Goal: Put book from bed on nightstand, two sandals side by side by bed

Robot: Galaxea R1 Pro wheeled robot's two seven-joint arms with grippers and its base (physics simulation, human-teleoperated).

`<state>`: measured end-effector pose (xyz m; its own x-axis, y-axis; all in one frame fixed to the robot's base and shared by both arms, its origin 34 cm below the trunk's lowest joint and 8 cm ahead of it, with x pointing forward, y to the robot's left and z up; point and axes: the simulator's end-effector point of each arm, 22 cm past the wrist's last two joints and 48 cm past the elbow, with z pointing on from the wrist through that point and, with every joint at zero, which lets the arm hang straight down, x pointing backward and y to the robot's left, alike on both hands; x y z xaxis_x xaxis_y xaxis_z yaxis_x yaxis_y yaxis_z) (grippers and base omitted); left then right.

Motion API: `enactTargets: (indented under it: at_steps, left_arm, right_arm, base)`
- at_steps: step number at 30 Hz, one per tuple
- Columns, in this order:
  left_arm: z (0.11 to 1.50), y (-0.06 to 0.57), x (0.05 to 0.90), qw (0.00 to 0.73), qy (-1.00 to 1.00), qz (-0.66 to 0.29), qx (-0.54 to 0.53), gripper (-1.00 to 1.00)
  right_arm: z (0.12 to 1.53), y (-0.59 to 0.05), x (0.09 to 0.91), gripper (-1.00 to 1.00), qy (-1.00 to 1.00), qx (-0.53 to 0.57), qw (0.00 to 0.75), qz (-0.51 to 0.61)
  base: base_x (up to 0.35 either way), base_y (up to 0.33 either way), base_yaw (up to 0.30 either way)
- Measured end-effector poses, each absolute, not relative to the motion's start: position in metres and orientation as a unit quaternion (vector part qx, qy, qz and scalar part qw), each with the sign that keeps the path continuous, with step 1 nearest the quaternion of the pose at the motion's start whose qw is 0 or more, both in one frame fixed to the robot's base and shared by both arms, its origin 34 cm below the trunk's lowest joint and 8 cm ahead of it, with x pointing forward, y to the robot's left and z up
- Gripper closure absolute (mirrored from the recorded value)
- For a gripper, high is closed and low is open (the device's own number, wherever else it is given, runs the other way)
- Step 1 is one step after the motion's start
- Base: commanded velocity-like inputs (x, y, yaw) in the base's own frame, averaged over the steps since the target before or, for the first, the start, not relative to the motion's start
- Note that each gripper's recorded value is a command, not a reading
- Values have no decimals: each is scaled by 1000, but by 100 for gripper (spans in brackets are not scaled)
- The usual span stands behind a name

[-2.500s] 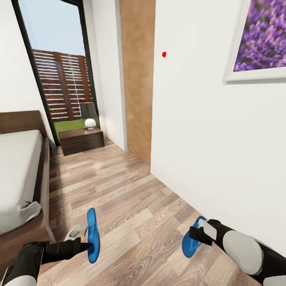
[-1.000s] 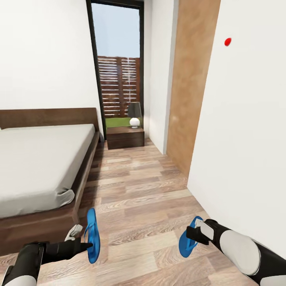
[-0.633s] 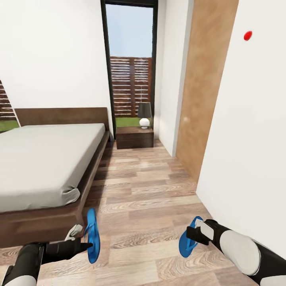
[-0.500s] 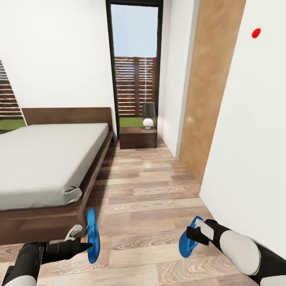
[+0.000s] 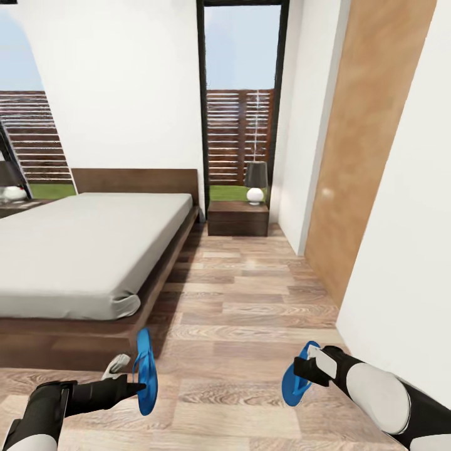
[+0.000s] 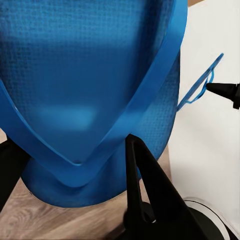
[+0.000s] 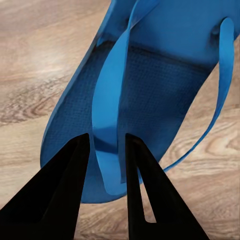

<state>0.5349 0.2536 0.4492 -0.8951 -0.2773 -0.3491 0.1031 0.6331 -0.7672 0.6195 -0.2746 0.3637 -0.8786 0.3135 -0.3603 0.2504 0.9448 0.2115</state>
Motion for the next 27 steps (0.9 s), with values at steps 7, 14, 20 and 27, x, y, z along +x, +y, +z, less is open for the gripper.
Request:
enactTargets:
  at_steps: [7, 14, 20, 27]
  left_arm:
    - [449, 255, 535, 224, 876, -424, -50, 100]
    - [449, 255, 535, 224, 876, -425, -50, 100]
    - [449, 255, 535, 224, 876, -425, -50, 100]
    - [449, 255, 535, 224, 876, -425, -50, 100]
  right_arm:
    - [364, -275, 620, 100, 966, 146, 199, 80]
    - [364, -275, 620, 100, 966, 146, 198, 79]
    - [363, -275, 619, 100, 966, 146, 198, 80]
    - [364, -274, 620, 100, 966, 146, 199, 80]
  base:
    - [143, -197, 263]
    - [132, -190, 263]
    - [125, -186, 263]
    - [105, -196, 263]
